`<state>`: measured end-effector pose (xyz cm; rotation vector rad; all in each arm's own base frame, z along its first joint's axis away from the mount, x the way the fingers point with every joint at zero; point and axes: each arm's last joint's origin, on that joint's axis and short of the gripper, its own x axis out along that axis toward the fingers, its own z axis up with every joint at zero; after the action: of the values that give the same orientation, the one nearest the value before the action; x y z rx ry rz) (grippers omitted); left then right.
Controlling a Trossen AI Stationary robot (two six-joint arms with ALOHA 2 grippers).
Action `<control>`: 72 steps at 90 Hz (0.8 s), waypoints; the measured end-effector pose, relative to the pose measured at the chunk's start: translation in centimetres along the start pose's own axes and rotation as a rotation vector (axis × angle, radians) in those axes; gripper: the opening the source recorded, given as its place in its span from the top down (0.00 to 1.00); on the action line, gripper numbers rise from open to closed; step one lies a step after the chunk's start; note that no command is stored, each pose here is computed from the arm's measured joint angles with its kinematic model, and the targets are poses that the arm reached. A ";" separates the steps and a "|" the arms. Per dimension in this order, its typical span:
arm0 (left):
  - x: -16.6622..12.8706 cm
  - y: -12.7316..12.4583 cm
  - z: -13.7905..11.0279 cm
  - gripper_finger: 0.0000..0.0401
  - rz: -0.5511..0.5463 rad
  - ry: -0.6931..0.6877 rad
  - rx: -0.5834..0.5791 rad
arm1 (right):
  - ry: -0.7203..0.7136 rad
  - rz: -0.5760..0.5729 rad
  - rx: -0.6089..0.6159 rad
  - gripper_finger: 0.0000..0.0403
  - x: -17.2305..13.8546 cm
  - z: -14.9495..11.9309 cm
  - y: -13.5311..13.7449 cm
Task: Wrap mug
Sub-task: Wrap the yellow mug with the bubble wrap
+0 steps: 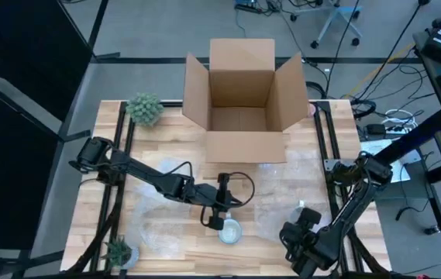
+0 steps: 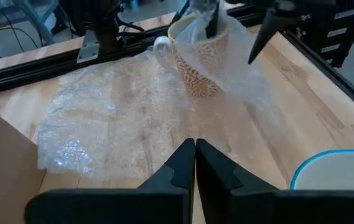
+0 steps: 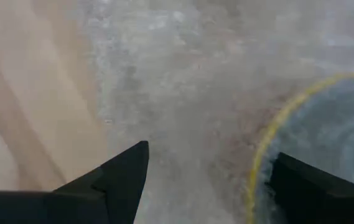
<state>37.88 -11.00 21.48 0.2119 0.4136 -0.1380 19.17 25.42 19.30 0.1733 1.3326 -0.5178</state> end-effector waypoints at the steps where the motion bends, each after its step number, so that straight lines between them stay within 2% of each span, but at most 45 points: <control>1: 0.0 0.0 0.0 1.00 0.000 -0.003 -0.001 | -0.002 0.000 0.001 0.37 0.0 0.0 0.0; 19: 0.1 0.2 0.6 1.00 -0.013 -0.066 -0.013 | -0.045 -0.003 0.009 0.37 0.0 0.1 0.0; 30: 1.0 0.0 0.0 1.00 -0.049 -0.086 -0.016 | -0.045 -0.004 0.023 0.37 0.0 0.3 0.0; 46: 3.2 -0.2 -1.5 1.00 -0.049 -0.054 -0.015 | -0.046 0.005 0.043 0.37 0.0 0.3 0.0; 57: 4.8 -0.2 -0.9 1.00 -0.043 -0.070 -0.014 | -0.051 0.005 0.045 0.37 0.0 0.4 0.0; 72: 7.8 0.1 -0.1 1.00 -0.028 -0.089 0.049 | -0.073 0.007 0.060 0.37 0.0 0.5 0.1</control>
<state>44.90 -11.63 18.23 0.2472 0.3254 -0.1849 19.62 25.29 19.39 0.2063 1.2463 -0.5533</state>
